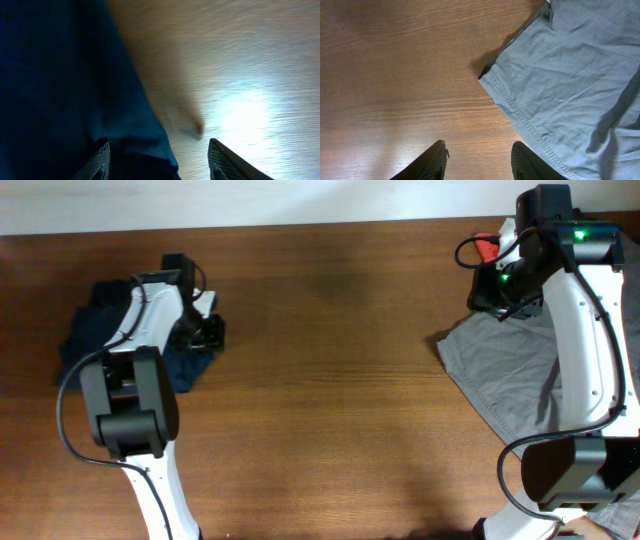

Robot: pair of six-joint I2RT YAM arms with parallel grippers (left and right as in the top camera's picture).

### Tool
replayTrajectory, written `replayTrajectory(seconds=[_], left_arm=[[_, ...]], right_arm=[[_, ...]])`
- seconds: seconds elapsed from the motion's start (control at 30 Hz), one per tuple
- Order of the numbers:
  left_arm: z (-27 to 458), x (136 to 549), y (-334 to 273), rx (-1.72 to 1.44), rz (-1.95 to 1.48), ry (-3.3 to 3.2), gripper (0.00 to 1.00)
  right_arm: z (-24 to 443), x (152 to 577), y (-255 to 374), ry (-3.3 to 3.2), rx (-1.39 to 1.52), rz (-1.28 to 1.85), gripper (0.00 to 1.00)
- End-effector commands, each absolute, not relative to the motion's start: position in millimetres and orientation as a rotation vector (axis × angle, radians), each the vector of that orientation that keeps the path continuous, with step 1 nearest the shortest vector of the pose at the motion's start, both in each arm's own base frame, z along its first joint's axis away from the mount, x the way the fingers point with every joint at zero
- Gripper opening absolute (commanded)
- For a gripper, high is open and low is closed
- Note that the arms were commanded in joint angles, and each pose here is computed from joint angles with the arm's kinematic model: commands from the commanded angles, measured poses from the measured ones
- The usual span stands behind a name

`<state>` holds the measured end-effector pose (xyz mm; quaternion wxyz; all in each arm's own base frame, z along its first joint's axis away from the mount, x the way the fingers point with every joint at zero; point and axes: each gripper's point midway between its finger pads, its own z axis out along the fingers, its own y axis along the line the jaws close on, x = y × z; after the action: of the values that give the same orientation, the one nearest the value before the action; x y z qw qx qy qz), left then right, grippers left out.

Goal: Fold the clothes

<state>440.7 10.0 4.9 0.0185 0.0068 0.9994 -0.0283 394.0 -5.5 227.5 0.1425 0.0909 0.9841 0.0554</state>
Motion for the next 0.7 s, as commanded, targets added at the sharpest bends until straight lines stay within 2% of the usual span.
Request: replayTrajectory(seconds=[0.0, 0.2, 0.33, 0.4, 0.47, 0.5, 0.67], left_arm=[[5.2, 434.6, 55.3, -0.167, 0.054, 3.119, 0.62], [7.5, 434.0, 75.8, -0.234, 0.068, 3.108, 0.67], [10.1, 437.5, 67.5, -0.228, -0.002, 3.1, 0.72], [12.3, 440.2, 58.5, -0.211, -0.049, 3.095, 0.77], [18.5, 442.5, 50.0, -0.174, -0.058, 3.097, 0.87], [23.9, 445.0, 45.3, -0.157, -0.06, 3.092, 0.92], [68.7, 466.9, 21.5, -0.065, -0.054, 2.987, 0.95]], right_arm=[[227.7, 393.6, -4.6, 2.841, 0.254, 0.172, 0.47], [227.5, 393.5, -4.7, 2.842, 0.254, 0.171, 0.47], [227.6, 393.8, -4.6, 2.841, 0.254, 0.172, 0.47], [227.6, 393.8, -4.6, 2.841, 0.254, 0.172, 0.47], [227.8, 394.3, -4.6, 2.839, 0.254, 0.172, 0.47], [228.0, 395.1, -4.7, 2.835, 0.253, 0.172, 0.47], [232.3, 407.8, 0.8, 2.785, 0.144, 0.206, 0.55]])
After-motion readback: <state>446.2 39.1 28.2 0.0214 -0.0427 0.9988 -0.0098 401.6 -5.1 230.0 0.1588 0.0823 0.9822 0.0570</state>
